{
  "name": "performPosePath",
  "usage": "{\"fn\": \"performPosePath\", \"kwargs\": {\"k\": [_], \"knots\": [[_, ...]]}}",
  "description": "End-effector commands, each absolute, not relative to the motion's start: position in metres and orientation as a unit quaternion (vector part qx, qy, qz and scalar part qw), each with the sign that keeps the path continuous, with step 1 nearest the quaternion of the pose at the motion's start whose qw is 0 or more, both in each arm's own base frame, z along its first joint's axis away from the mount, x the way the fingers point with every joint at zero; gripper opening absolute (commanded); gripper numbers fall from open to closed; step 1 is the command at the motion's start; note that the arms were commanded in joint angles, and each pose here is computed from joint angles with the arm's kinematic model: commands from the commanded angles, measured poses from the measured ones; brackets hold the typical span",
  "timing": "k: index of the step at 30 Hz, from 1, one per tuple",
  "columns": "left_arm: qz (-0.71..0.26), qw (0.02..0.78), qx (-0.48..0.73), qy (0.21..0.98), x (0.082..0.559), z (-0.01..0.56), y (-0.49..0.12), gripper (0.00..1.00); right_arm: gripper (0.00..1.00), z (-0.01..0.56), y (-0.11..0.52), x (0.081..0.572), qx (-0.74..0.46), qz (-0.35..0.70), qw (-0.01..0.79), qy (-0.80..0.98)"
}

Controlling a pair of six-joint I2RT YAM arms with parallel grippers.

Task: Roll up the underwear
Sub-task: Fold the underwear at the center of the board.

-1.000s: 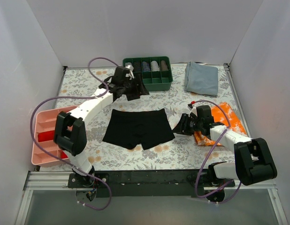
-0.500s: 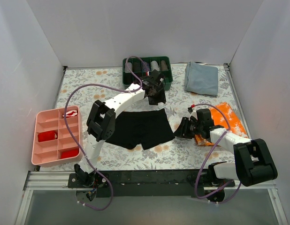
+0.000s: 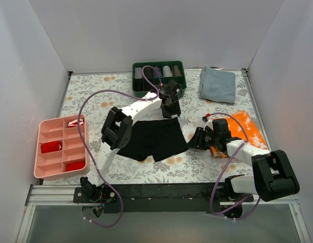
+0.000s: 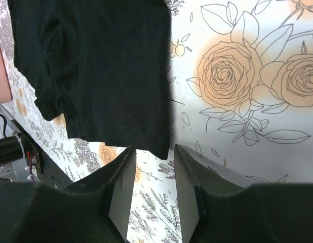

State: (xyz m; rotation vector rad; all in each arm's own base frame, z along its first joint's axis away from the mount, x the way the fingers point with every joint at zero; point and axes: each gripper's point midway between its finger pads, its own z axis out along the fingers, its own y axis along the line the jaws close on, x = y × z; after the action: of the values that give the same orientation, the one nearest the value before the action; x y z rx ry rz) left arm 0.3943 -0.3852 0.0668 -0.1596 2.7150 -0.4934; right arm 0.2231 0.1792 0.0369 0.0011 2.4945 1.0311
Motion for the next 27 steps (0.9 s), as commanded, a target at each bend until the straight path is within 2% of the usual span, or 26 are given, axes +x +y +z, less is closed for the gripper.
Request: {"fn": "performPosePath", "kwargs": {"k": [1,10,27], "knots": [[-0.197,0.196,-0.063,0.959,0.399,0.079,-0.4,0.45,0.43,0.045,0.185,0.229,-0.016,0.39,0.233,0.891],[-0.223,0.184,-0.056,0.956,0.398,0.074,-0.419,0.46,0.43,0.04,0.186,0.234,-0.014,0.386,0.228,0.894],[-0.192,0.177,-0.056,0.964,0.394,0.061,-0.406,0.49,0.43,0.038,0.189,0.244,-0.016,0.385,0.225,0.895]]}}
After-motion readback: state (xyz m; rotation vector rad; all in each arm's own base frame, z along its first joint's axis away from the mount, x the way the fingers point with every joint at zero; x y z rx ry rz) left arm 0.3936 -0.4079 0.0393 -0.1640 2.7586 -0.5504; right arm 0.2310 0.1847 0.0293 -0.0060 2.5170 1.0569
